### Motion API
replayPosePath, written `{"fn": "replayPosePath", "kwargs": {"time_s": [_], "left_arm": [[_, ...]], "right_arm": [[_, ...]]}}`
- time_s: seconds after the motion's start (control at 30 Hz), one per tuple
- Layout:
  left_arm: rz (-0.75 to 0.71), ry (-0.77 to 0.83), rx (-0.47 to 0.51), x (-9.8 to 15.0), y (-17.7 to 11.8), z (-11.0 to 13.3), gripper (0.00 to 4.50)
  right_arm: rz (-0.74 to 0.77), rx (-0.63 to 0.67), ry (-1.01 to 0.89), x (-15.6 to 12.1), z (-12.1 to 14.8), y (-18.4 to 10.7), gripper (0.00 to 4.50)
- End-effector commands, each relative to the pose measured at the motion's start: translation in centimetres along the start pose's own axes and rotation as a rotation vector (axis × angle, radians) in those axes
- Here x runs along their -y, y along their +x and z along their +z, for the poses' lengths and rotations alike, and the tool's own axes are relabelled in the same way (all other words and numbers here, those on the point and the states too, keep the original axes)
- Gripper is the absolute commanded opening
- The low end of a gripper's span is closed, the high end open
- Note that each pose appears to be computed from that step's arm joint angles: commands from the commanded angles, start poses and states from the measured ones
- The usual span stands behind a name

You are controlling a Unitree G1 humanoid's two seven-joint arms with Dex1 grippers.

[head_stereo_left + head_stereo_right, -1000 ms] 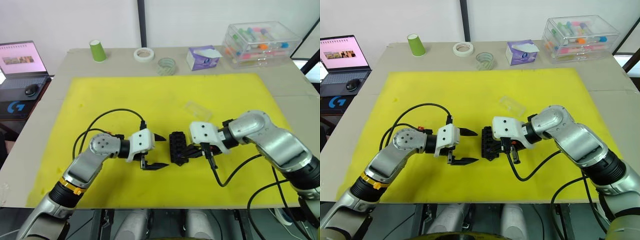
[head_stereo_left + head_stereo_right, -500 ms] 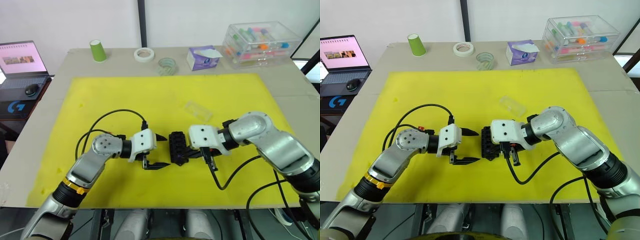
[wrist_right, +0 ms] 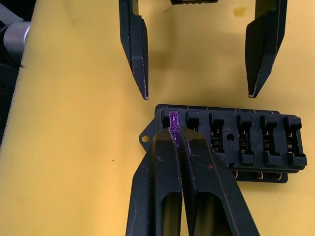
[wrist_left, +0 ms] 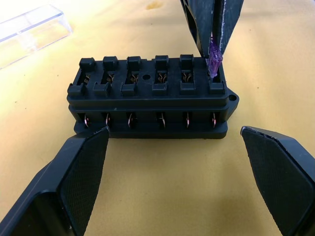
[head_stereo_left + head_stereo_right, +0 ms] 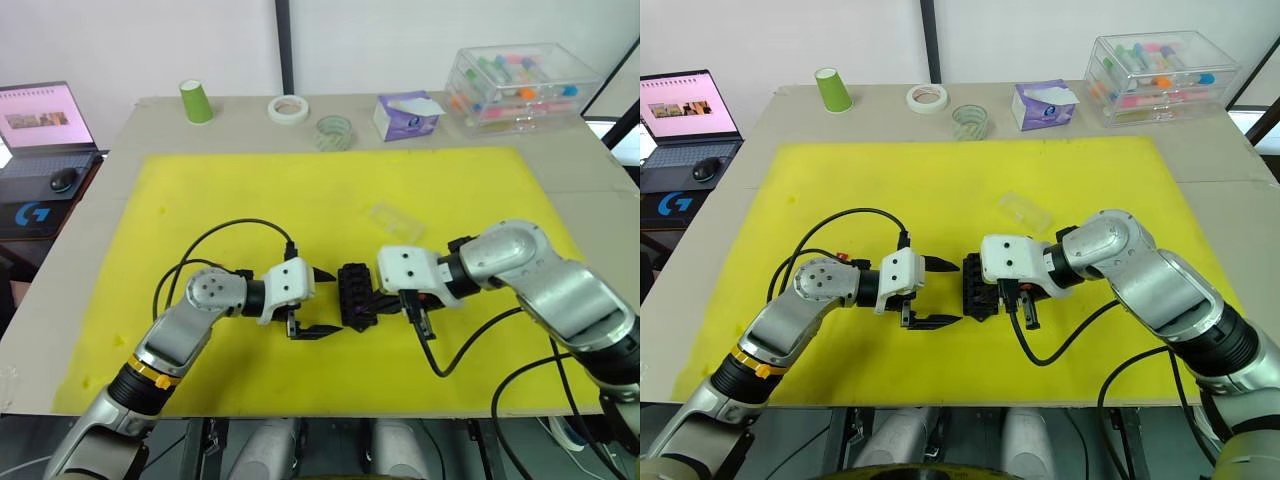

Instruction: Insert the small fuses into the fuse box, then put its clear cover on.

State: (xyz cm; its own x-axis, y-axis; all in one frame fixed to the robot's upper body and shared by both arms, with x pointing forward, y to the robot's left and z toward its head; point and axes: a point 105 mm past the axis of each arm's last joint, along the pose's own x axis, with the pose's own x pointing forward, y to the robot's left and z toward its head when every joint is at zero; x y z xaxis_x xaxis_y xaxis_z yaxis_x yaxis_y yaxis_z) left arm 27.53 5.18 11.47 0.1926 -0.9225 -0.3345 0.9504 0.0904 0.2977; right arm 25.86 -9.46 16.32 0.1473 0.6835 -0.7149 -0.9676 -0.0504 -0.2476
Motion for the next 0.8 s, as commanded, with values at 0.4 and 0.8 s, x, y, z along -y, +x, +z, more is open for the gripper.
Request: {"fn": "replayPosePath", "kwargs": {"time_s": [0.4, 0.8], "left_arm": [[-0.001, 0.039, 0.001, 0.0, 0.0, 0.4, 4.47], [-0.008, 0.043, -0.001, 0.1, 0.1, 0.4, 4.47]], "right_arm": [[-0.011, 0.004, 0.02, -0.9, 1.1, -0.7, 0.0], [-0.052, -0.013, -0.016, -0.5, 0.6, -0.7, 0.0]]}}
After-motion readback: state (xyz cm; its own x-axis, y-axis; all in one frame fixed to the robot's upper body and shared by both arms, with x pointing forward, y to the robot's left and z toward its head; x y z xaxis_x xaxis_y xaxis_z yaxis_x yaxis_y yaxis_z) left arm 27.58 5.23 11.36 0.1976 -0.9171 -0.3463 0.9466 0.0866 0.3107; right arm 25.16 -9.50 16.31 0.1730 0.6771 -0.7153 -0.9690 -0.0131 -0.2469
